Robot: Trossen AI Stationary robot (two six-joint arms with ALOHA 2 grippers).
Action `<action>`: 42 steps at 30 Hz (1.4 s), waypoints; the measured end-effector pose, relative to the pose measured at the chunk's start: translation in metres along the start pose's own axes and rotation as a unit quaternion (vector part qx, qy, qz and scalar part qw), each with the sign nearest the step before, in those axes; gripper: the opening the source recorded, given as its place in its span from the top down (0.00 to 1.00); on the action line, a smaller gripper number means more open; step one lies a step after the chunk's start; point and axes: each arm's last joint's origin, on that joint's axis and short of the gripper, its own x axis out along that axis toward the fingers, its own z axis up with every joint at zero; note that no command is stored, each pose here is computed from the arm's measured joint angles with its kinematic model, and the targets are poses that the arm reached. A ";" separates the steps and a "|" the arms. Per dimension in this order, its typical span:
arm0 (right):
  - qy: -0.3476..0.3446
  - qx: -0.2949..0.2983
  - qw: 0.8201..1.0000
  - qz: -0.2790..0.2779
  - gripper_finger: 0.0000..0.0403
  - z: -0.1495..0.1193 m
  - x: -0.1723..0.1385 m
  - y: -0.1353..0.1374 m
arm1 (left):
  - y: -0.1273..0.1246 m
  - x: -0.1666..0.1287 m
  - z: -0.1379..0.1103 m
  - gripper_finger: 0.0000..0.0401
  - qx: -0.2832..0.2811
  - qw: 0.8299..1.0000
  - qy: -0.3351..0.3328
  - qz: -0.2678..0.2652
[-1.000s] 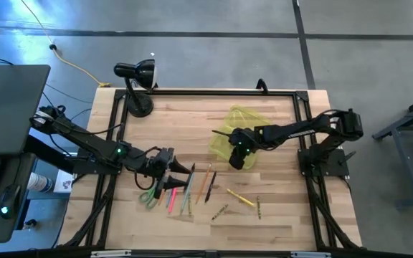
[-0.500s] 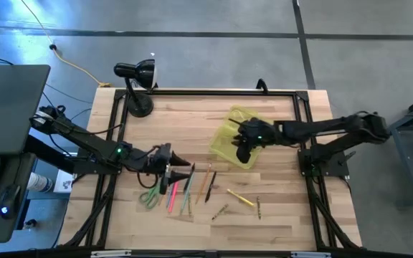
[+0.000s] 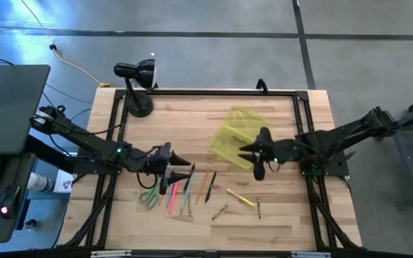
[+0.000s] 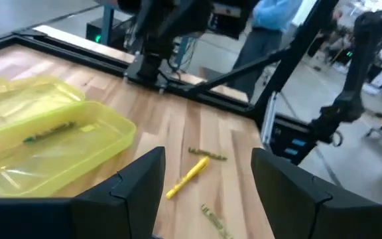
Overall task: Pick & place school supplies into a supply box
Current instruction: Put the green scissors into the yellow supply box
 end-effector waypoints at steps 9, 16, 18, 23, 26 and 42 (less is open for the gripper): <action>-0.004 -0.011 0.999 -0.032 0.75 -0.018 0.002 0.021 | -0.005 0.001 -0.004 0.35 -0.007 0.995 0.046 -0.089; 0.007 -0.001 0.999 -0.050 0.75 -0.028 0.011 0.027 | 0.000 0.001 -0.013 0.35 -0.050 0.994 0.089 -0.048; 0.011 -0.004 0.999 -0.053 0.75 -0.030 0.014 0.028 | 0.005 0.001 -0.019 0.35 -0.094 0.989 0.110 -0.007; 0.012 -0.006 0.998 -0.058 0.75 -0.033 0.020 0.029 | 0.016 -0.012 -0.026 0.35 -0.222 0.932 0.271 0.098; 0.011 -0.006 0.998 -0.058 0.75 -0.034 0.021 0.030 | 0.015 -0.021 -0.041 0.35 -0.258 0.871 0.387 0.157; 0.014 -0.026 0.998 -0.062 0.75 -0.034 0.021 0.029 | -0.035 -0.012 -0.127 0.35 -0.239 0.779 0.539 0.214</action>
